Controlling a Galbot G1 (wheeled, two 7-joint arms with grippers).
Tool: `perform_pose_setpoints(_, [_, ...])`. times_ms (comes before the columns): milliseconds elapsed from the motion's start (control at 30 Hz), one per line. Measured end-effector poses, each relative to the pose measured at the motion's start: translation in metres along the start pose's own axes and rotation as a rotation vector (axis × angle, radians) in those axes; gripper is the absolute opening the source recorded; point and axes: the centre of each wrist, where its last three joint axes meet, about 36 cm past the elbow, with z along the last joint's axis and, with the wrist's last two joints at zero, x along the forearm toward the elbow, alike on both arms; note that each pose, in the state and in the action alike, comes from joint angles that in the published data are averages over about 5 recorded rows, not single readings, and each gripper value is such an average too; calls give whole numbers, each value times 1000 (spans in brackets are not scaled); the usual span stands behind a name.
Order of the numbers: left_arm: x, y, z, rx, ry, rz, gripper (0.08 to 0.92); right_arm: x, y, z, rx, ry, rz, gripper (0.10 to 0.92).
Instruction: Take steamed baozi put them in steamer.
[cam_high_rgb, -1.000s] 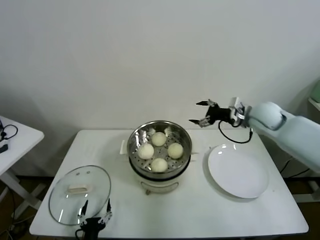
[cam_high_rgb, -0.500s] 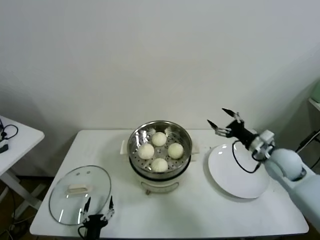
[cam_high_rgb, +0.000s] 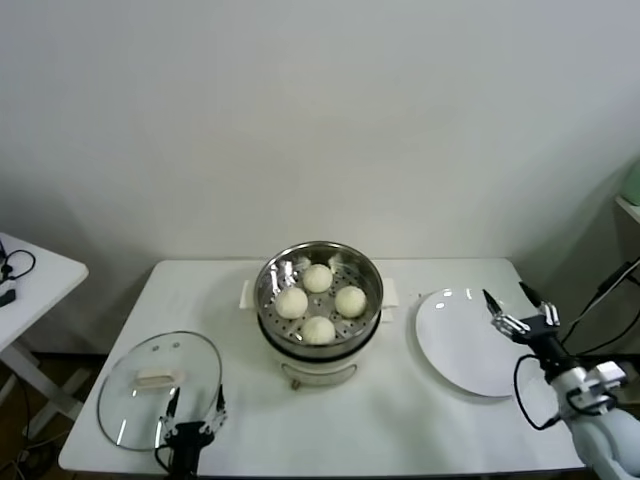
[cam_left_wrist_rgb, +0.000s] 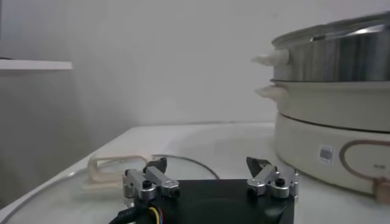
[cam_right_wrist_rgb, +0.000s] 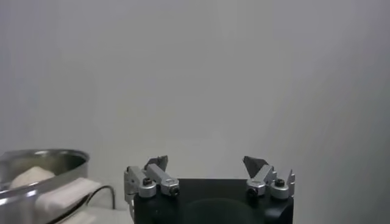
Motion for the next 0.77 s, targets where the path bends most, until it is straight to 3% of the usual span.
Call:
perform_pose_setpoints(300, [-1,-1,-5,-4,-12,0,823,32,3,30,-110,-37,123,823])
perform_pose_setpoints(767, [-1,2,-11,-10,-19,-4,823,47,17,50,-194,-70,195,823])
